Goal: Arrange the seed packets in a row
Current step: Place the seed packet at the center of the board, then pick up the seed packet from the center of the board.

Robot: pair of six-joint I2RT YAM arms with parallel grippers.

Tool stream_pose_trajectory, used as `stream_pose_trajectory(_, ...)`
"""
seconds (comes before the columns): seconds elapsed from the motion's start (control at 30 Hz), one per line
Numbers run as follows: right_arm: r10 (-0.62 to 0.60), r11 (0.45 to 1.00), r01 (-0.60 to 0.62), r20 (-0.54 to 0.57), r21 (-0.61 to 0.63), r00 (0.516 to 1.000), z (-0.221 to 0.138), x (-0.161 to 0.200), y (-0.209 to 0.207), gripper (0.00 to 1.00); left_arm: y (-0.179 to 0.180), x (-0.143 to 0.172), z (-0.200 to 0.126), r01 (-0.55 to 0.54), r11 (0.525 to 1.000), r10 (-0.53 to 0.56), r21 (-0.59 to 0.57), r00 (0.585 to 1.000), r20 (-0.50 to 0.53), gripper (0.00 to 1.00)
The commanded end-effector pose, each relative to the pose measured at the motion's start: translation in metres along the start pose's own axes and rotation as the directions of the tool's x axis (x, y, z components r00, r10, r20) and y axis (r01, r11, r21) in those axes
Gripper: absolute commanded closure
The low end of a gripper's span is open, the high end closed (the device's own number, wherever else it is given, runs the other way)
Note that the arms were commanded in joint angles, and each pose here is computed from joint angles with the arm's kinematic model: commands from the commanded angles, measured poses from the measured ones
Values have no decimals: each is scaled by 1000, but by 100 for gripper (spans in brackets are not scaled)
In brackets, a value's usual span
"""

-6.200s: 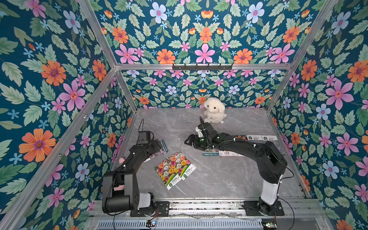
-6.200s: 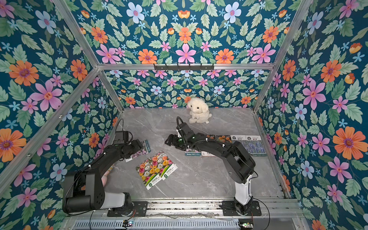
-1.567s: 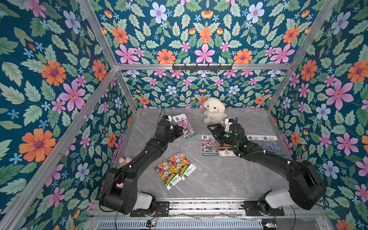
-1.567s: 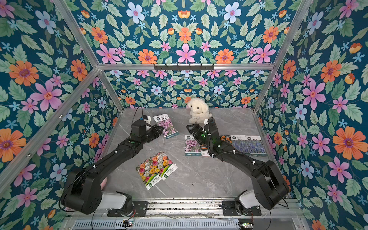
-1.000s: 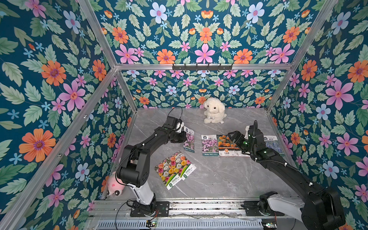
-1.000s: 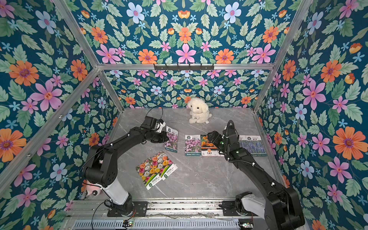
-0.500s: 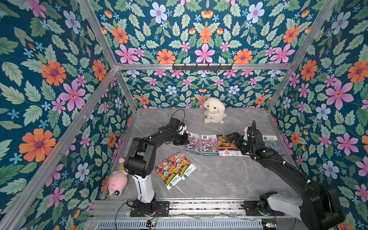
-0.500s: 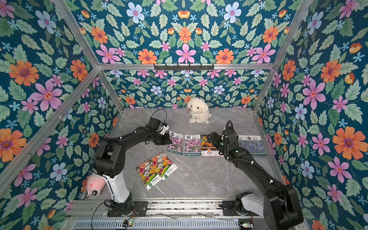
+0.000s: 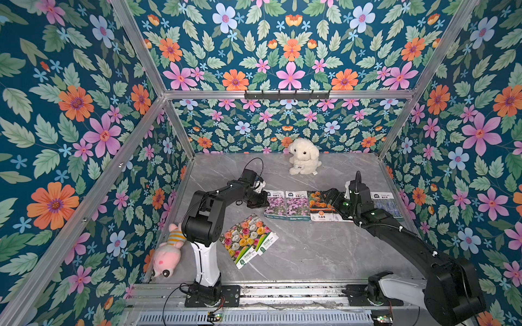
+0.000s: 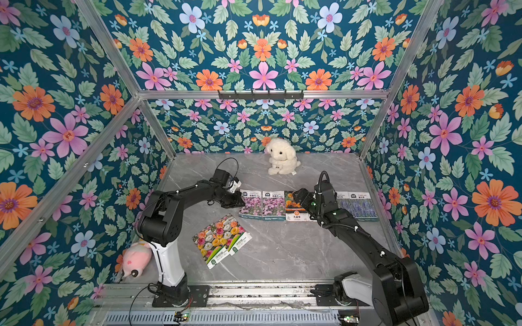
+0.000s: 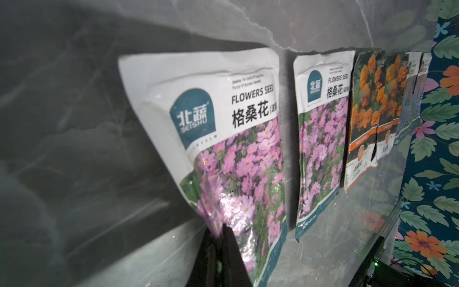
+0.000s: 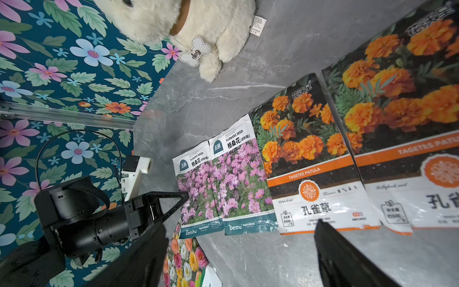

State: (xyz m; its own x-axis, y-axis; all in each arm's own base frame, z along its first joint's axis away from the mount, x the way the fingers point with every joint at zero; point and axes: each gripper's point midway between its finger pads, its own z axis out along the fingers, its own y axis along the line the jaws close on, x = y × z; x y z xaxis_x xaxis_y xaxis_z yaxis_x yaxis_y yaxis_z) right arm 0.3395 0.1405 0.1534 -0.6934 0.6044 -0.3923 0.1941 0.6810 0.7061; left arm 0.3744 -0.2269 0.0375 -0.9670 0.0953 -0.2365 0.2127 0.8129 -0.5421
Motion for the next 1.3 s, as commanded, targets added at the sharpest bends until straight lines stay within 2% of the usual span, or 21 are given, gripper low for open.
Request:
stream_pose_trajectory(0.0, 17, 1000, -17, -5, -20, 1000, 3, 0, 4, 5, 2, 4, 1, -24, 1000, 24, -6, 999, -23, 92)
stream_pose_trajectory(0.37, 30, 999, -31, -32, -13, 999, 9, 4, 2, 5, 1, 0, 5, -50, 999, 50, 4, 998, -35, 81)
stream_pose_trajectory(0.57, 30, 1000, -30, -38, -7, 999, 10, 4, 1, 5, 1, -6, -2, -59, 998, 59, -26, 998, -15, 60)
stream_pose_trajectory(0.7, 1, 1000, 0, -63, 12, 998, 10, 8, 2, 5, -1, -16, -25, -59, 994, 64, -88, 997, 47, 46)
stream_pose_trajectory(0.8, -75, 997, 78, -90, 27, 993, 9, 14, 11, 5, 0, -17, -51, -16, 991, 32, -136, 992, 118, 36)
stream_pose_trajectory(0.93, -209, 976, 216, -169, 25, 963, 13, 38, 34, 1, 7, -5, -85, 68, 975, -20, -211, 975, 221, 21)
stream_pose_trajectory(1.03, -262, 961, 276, -233, 29, 936, 21, 59, 46, 1, 17, 14, -103, 130, 960, -58, -250, 960, 275, 11)
stream_pose_trajectory(1.1, -279, 958, 285, -280, -19, 919, 28, 78, 57, 1, 23, 27, -112, 168, 950, -82, -264, 948, 308, 3)
stream_pose_trajectory(1.27, -316, 948, 298, -403, -110, 859, 44, 132, 81, 3, 42, 62, -125, 290, 921, -177, -259, 906, 384, 1)
